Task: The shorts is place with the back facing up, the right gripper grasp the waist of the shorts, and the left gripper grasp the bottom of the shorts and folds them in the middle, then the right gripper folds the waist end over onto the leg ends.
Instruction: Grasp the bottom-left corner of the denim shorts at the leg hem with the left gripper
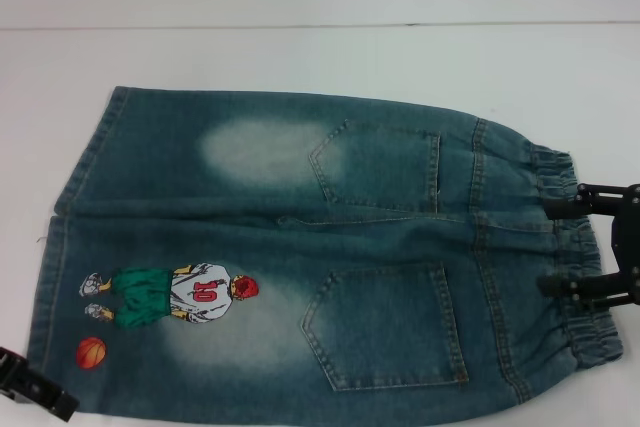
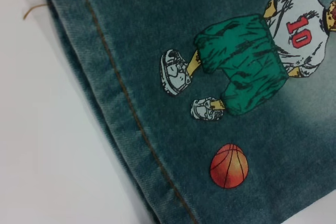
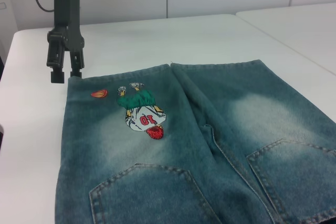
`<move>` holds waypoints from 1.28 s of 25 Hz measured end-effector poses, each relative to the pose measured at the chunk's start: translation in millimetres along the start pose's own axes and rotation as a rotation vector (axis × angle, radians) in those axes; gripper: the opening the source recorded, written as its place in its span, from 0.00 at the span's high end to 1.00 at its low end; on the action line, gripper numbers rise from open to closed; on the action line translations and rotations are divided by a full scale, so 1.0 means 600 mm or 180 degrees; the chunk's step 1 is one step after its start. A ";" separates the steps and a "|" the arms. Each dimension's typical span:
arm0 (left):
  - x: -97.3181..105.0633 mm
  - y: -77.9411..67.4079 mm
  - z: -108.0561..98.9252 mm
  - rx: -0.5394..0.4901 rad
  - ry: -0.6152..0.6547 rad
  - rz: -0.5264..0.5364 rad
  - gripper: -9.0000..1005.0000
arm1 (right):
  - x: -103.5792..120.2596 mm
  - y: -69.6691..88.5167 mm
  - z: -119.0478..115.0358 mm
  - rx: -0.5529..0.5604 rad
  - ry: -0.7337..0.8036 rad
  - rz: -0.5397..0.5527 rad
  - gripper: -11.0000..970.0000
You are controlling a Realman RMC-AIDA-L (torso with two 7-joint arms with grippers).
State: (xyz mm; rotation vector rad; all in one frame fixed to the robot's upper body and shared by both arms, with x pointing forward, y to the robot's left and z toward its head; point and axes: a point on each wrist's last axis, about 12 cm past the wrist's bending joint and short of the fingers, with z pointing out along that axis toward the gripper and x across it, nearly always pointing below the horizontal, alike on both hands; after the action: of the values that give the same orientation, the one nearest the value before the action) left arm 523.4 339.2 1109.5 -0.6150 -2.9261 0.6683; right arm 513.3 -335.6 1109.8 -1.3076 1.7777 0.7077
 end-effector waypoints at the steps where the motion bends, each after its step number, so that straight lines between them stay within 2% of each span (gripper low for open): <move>1: -0.001 -0.001 0.000 0.0001 -0.0001 0.0005 0.14 | 0.000 0.000 0.000 0.0000 0.0000 0.0000 0.05; 8: -0.009 -0.004 0.001 -0.0028 -0.0009 0.0037 0.16 | 0.001 0.001 -0.001 0.0002 0.0002 0.0000 0.05; 16: -0.016 -0.001 0.001 -0.0073 -0.0020 -0.0092 0.19 | 0.007 0.000 0.001 0.0079 0.0036 0.0007 0.05; 27: -0.023 -0.010 0.004 -0.0078 0.0073 -0.0034 0.59 | 0.007 -0.001 0.004 0.0069 0.0033 0.0010 0.05; 32: -0.029 -0.013 0.002 -0.0078 0.0066 -0.0001 0.70 | 0.006 -0.001 0.004 0.0068 0.0033 0.0006 0.05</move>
State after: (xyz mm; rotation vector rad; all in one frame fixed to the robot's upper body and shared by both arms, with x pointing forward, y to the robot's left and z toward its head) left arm 536.3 325.0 1112.0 -0.6203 -2.9194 0.6231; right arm 514.2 -335.7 1105.4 -1.2977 1.7902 0.6825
